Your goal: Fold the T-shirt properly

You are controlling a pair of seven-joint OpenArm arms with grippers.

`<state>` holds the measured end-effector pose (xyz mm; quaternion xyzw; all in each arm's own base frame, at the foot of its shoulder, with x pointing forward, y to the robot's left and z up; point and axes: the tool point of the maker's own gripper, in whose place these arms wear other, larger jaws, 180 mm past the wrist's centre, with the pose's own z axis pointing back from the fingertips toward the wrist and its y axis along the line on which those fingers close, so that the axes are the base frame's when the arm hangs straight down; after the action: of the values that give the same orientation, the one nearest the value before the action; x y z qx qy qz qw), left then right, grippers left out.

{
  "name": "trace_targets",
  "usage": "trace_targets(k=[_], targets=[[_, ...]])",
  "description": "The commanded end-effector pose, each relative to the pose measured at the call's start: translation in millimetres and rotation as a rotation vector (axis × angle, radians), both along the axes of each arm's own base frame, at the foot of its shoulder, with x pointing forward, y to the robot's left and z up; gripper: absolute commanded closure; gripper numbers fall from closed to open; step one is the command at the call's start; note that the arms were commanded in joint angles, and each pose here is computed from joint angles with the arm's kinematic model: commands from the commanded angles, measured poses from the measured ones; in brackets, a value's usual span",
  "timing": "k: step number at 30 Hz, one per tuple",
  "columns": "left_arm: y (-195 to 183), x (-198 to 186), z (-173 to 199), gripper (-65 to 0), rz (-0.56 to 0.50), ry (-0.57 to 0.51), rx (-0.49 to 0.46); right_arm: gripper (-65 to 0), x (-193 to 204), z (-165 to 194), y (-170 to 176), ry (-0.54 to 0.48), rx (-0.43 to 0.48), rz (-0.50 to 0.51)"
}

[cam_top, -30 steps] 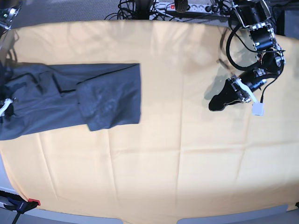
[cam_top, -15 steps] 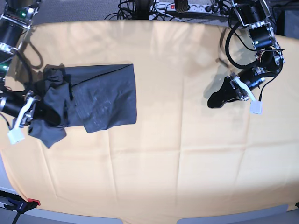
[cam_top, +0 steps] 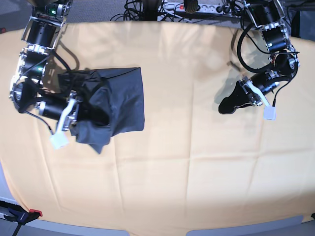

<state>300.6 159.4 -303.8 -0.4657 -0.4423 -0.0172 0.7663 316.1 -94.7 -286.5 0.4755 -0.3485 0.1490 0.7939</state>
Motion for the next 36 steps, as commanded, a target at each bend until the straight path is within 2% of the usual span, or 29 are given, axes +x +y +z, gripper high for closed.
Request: trace_targets(k=[1, 7, 8, 9, 11, 12, 13, 14, 20, 23, 26, 33, 36], targets=[[3, 6, 16, 0.0, 0.005, -0.058, -0.012, 0.0, 6, 19, 7, -0.064, 0.032, 0.020], [3, 6, 16, 0.0, 0.005, -0.058, -0.011, 0.0, -13, 8, 50, -0.069, 0.010, 0.187], [3, 6, 16, 0.0, 0.005, -0.058, -0.011, -3.7, -14, 7, 53, -0.066, 0.009, 0.199], [3, 6, 16, 0.0, 0.005, -0.058, -0.012, -11.9, -15, 6, 55, -0.064, 0.008, 0.207], [3, 6, 16, 0.0, 0.005, -0.058, -0.012, -35.2, -16, 6, 57, -0.065, 0.007, 0.215], [3, 6, 16, 0.0, 0.005, -0.058, -0.012, -44.9, -15, 7, 58, -0.067, 0.009, 0.215], [3, 6, 16, 0.0, 0.005, -0.058, -0.011, -50.7, -14, 11, 59, -0.070, 0.012, 0.213], [3, 6, 16, 0.0, 0.005, -0.058, -0.012, -52.3, -12, 15, 61, -0.086, 0.013, 0.216], [3, 6, 16, 0.0, 0.005, -0.059, -0.012, -52.3, 3, 47, 65, -0.209, -0.005, 0.231], [3, 6, 16, 0.0, 0.005, -0.058, -0.011, -52.3, 5, 51, 68, -0.196, 0.000, 0.235], [3, 6, 16, 0.0, 0.005, -0.058, -0.012, -52.3, -4, 47, 84, -0.212, -0.017, 0.309], [3, 7, 17, 0.0, 0.007, -0.060, -0.013, -52.3, -43, 26, 132, -0.160, -0.039, 0.521], [3, 7, 17, 0.0, 0.007, -0.060, -0.013, -52.3, -48, 30, 145, -0.173, -0.033, 0.565]])
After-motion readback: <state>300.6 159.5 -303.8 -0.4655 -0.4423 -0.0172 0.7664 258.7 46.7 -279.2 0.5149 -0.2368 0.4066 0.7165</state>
